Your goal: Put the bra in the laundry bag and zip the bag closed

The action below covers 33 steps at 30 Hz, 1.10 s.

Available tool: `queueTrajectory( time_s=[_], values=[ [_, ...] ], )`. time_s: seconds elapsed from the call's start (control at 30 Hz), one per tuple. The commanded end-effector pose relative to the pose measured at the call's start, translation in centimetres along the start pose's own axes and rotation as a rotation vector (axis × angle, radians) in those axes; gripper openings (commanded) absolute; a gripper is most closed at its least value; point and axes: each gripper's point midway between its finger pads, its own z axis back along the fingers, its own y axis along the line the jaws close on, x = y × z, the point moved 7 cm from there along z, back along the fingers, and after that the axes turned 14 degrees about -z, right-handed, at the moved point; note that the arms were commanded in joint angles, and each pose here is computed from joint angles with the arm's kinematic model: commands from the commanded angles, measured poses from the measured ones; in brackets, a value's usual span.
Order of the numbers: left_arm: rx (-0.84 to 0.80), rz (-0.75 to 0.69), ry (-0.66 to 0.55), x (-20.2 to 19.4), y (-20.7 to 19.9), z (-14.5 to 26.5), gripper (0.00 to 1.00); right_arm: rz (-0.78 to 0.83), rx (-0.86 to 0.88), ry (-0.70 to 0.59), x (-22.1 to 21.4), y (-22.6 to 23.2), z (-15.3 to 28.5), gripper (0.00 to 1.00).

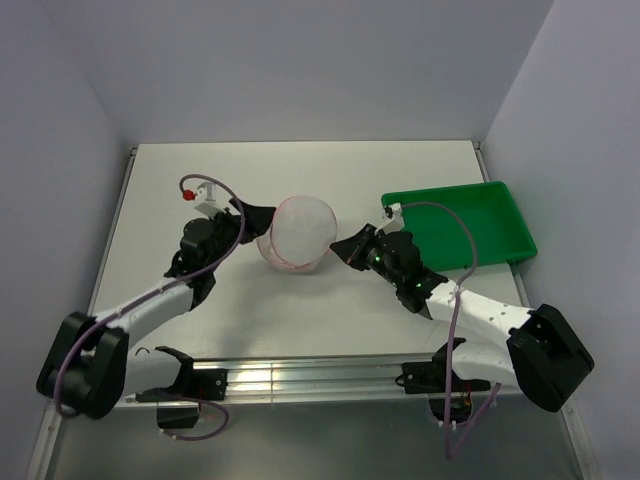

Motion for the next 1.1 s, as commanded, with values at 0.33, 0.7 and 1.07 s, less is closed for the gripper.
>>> queueTrajectory(
  time_s=[0.33, 0.7, 1.07],
  values=[
    [0.034, 0.062, 0.137, -1.8, -2.0, 10.0, 0.59, 0.036, -0.007, -0.054, 0.4, 1.1, -1.0, 0.09],
    [-0.156, 0.093, 0.285, -5.9, -7.9, 9.1, 0.46, 0.05, 0.014, -0.022, -0.1, 1.8, -0.4, 0.8],
    [-0.183, 0.154, 0.332, -8.7, -8.5, 7.4, 0.52, 0.006, 0.03, 0.086, -2.4, 1.4, -2.3, 0.91]
  ],
)
